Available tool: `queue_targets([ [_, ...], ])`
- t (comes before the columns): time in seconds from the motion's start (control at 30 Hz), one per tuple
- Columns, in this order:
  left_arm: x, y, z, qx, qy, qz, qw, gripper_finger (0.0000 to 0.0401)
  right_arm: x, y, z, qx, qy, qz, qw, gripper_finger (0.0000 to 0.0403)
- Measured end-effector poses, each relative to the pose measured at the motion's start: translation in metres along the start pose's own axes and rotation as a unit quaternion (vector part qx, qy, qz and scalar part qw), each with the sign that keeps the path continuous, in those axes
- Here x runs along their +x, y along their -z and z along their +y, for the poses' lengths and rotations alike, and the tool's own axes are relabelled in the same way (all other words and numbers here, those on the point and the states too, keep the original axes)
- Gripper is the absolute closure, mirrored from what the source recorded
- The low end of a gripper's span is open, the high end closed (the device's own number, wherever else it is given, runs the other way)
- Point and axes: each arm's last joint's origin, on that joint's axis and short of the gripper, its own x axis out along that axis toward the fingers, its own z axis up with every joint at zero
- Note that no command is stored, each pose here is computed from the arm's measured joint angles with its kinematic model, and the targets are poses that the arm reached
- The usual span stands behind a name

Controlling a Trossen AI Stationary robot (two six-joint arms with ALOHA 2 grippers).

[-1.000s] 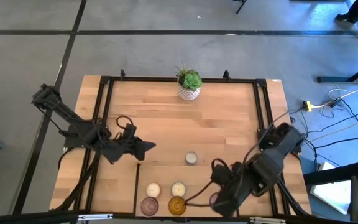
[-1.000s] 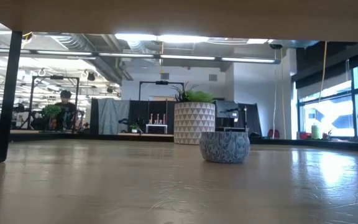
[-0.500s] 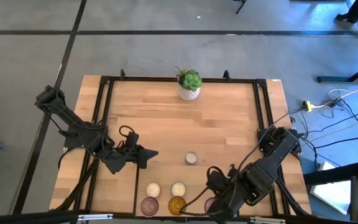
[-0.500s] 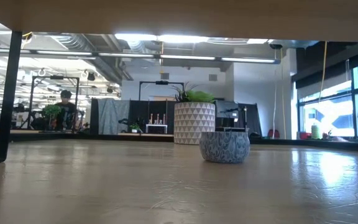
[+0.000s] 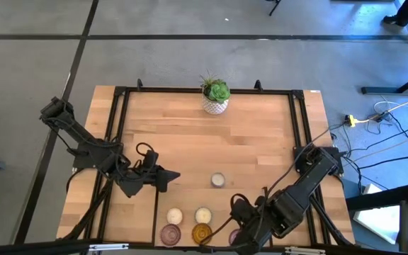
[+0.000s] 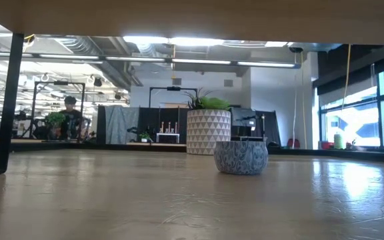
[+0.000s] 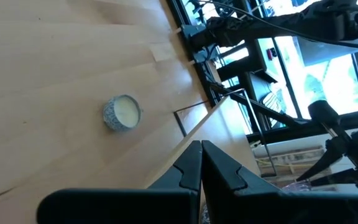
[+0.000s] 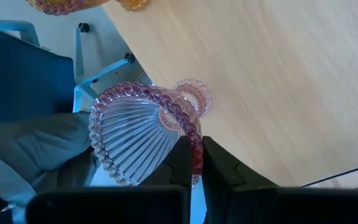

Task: Pick & Place candle stick holders
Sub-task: Put the pink candle holder on the shelf

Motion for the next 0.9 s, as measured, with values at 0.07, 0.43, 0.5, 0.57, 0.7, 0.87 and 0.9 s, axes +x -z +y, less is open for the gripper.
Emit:
queue_targets([
  [0.07, 0.0000, 0.0000, -0.0001, 0.000, 0.000, 0.000, 1.000, 0.0399, 0.0000, -0.0001, -0.0001, -0.002, 0.001, -0.002, 1.000, 0.0388],
  [0.43, 0.0000, 0.0000, -0.0001, 0.001, 0.000, 0.001, 1.000, 0.0399, 0.0000, -0.0006, -0.0009, -0.005, 0.004, -0.002, 1.000, 0.0388],
  [0.5, 0.0000, 0.0001, -0.0001, 0.002, 0.000, 0.002, 1.000, 0.0399, 0.0000, -0.0006, -0.0010, -0.005, 0.005, -0.002, 1.000, 0.0388],
  [0.57, 0.0000, 0.0001, -0.0001, 0.002, 0.000, 0.002, 1.000, 0.0399, 0.0015, -0.0008, -0.0011, -0.005, 0.006, -0.002, 1.000, 0.0388],
  [0.7, 0.0000, 0.0001, -0.0001, 0.002, 0.000, 0.002, 1.000, 0.0399, 0.0075, -0.0016, -0.0015, -0.005, 0.011, 0.002, 1.000, 0.0388],
  [0.87, 0.0000, 0.0002, -0.0001, 0.002, 0.000, 0.004, 1.000, 0.0399, 0.0085, -0.0022, -0.0007, -0.006, 0.007, 0.001, 1.000, 0.0388],
  [0.9, 0.0000, 0.0002, -0.0001, 0.002, 0.000, 0.004, 1.000, 0.0399, 0.0085, -0.0021, -0.0008, -0.006, 0.007, 0.001, 1.000, 0.0388],
])
